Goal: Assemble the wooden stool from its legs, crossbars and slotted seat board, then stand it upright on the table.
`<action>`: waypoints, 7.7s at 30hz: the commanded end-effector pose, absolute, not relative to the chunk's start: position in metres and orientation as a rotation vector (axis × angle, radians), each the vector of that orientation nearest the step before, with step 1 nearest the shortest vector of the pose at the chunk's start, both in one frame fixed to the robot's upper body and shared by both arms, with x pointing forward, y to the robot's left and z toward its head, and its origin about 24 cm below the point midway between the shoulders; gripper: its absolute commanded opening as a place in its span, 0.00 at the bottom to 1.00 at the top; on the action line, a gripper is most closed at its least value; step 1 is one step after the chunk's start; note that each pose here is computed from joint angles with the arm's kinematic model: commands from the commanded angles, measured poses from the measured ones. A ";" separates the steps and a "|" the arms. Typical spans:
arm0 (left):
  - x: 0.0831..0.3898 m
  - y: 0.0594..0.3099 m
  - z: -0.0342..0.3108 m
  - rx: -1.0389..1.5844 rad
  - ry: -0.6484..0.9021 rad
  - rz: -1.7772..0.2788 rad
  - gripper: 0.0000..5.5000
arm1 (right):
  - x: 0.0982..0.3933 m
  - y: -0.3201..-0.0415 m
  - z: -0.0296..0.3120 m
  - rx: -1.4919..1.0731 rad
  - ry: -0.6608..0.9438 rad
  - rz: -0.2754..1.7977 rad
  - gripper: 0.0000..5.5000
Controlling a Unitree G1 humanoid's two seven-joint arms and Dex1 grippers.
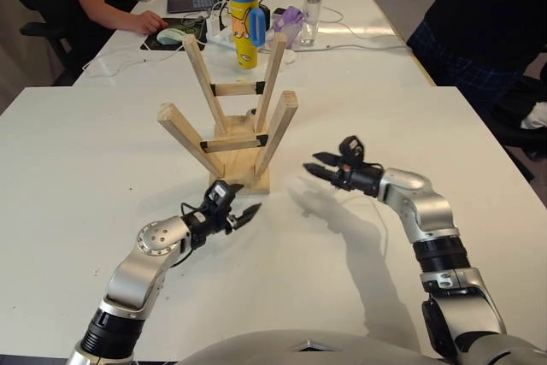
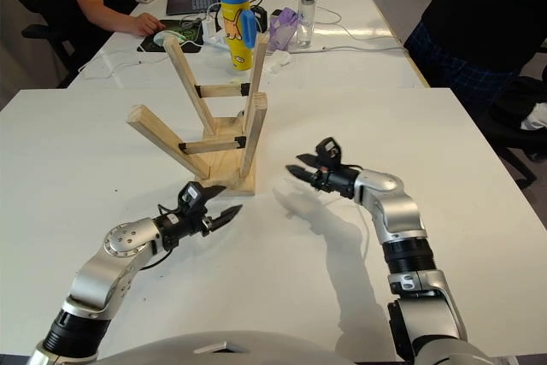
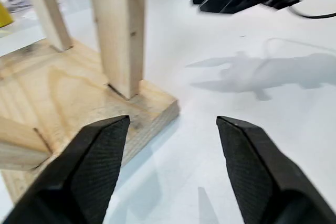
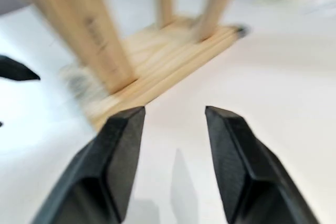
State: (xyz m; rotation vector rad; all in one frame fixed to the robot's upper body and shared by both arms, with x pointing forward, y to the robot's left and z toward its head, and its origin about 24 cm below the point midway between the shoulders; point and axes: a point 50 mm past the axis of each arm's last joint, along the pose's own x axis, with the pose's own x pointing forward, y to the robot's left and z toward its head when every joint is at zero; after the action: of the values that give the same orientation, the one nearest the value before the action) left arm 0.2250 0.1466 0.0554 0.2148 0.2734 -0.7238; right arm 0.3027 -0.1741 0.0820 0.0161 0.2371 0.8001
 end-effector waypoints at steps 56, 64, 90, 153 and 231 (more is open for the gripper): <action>0.228 0.119 -0.025 0.253 0.617 -0.662 0.35 | 0.347 -0.150 0.212 0.336 -0.282 0.435 0.00; 0.243 0.108 -0.004 0.236 0.461 -0.649 0.35 | 0.325 -0.176 0.087 -0.111 0.291 0.494 0.00; 0.257 0.185 0.145 -0.197 -0.250 0.022 0.00 | 0.290 -0.154 0.151 0.266 -0.235 0.098 0.00; 0.226 0.178 0.052 0.284 0.397 -0.209 0.00 | 0.177 -0.137 0.060 0.219 0.456 0.678 0.00; 0.245 0.231 0.154 0.052 0.321 -1.003 0.42 | 0.243 -0.158 0.083 -0.099 0.273 1.085 0.58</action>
State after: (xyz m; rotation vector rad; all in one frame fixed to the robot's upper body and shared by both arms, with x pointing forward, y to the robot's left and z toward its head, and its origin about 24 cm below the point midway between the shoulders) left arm 0.2508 0.2361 0.1612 0.0808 0.2577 -0.9496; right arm 0.2354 -0.1668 0.0835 -0.1089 0.3011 1.0420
